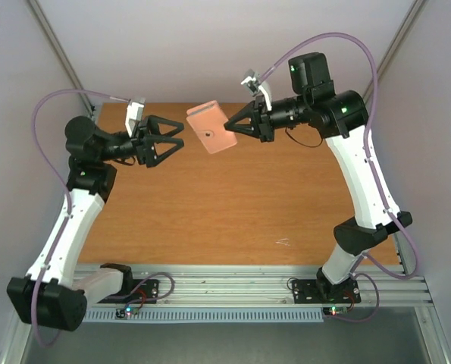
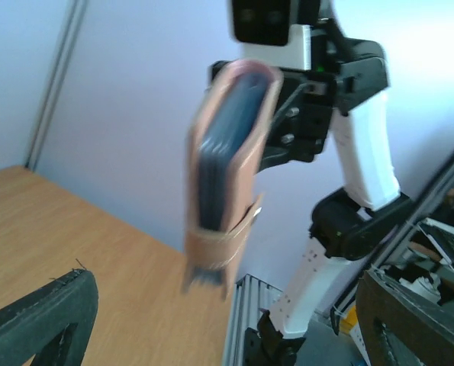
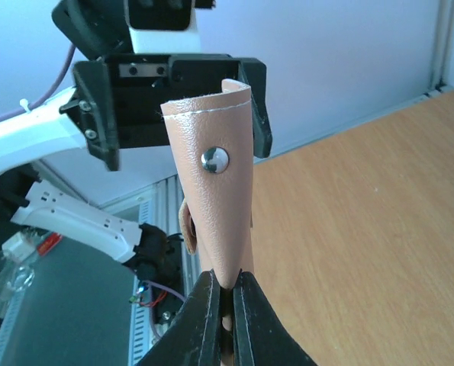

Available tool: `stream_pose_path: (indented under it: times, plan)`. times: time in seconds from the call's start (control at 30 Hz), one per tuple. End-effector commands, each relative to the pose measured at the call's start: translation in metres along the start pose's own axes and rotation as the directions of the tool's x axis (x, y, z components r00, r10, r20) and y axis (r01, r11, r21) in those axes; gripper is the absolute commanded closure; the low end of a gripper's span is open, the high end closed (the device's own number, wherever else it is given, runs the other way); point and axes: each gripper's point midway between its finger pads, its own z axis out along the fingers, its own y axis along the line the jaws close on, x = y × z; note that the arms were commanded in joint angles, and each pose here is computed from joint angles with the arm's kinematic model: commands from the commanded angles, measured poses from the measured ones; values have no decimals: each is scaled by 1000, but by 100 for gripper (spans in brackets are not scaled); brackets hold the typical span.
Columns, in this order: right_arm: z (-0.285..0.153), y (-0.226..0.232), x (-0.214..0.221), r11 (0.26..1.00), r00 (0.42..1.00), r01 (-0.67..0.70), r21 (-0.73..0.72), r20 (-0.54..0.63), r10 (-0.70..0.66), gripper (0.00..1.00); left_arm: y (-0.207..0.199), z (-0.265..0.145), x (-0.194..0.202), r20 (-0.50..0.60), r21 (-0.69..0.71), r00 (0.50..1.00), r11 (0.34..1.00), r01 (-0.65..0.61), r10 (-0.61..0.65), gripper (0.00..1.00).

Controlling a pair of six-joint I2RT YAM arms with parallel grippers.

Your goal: Take the credit cards out of the card holder

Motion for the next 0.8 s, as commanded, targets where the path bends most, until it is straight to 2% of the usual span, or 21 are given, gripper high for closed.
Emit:
stream_pose_path:
  times: [0.0, 0.13, 0.27, 0.33, 0.43, 0.47, 0.53, 0.57, 0.63, 0.67, 0.7, 0.77]
  plan:
    - [8, 33, 8, 995, 998, 60, -78, -30, -63, 99, -53, 3, -13, 42, 50, 991, 990, -130, 128, 7]
    - [14, 57, 10, 990, 995, 84, -111, -41, -89, 99, -72, 6, -4, 37, 66, 990, 988, -137, 134, 9]
    - [22, 72, 15, 986, 992, 104, -130, -63, -113, 99, -78, 11, 12, 29, 67, 993, 991, -119, 118, 24]
    - [25, 80, 16, 982, 990, 114, -150, -68, -126, 99, -81, 10, 13, 37, 62, 991, 989, -134, 132, 44]
    - [24, 83, 17, 982, 990, 114, -151, -69, -126, 99, -86, 8, 10, 52, 63, 986, 985, -159, 156, 93]
    - [24, 82, 17, 982, 990, 115, -147, -70, -126, 99, -88, 8, 9, 56, 65, 985, 984, -166, 162, 99]
    - [25, 80, 17, 984, 989, 119, -136, -73, -130, 99, -87, 7, 10, 60, 60, 987, 987, -151, 148, 100]
    - [25, 78, 17, 985, 989, 121, -124, -72, -131, 88, -86, 6, 11, 63, 53, 988, 989, -142, 138, 100]
    - [25, 72, 15, 989, 990, 118, -87, -72, -125, 39, -85, 5, 14, 62, 47, 989, 990, -137, 134, 100]
    - [26, 70, 14, 990, 990, 118, -79, -67, -124, 20, -86, 5, 16, 56, 50, 989, 989, -142, 140, 100]
    - [27, 68, 11, 991, 991, 111, -75, -60, -116, 10, -86, 5, 18, 50, 55, 987, 986, -158, 155, 100]
    - [32, 70, 6, 990, 995, 88, -111, -41, -93, 8, -87, 5, 20, 43, 61, 984, 983, -176, 173, 100]
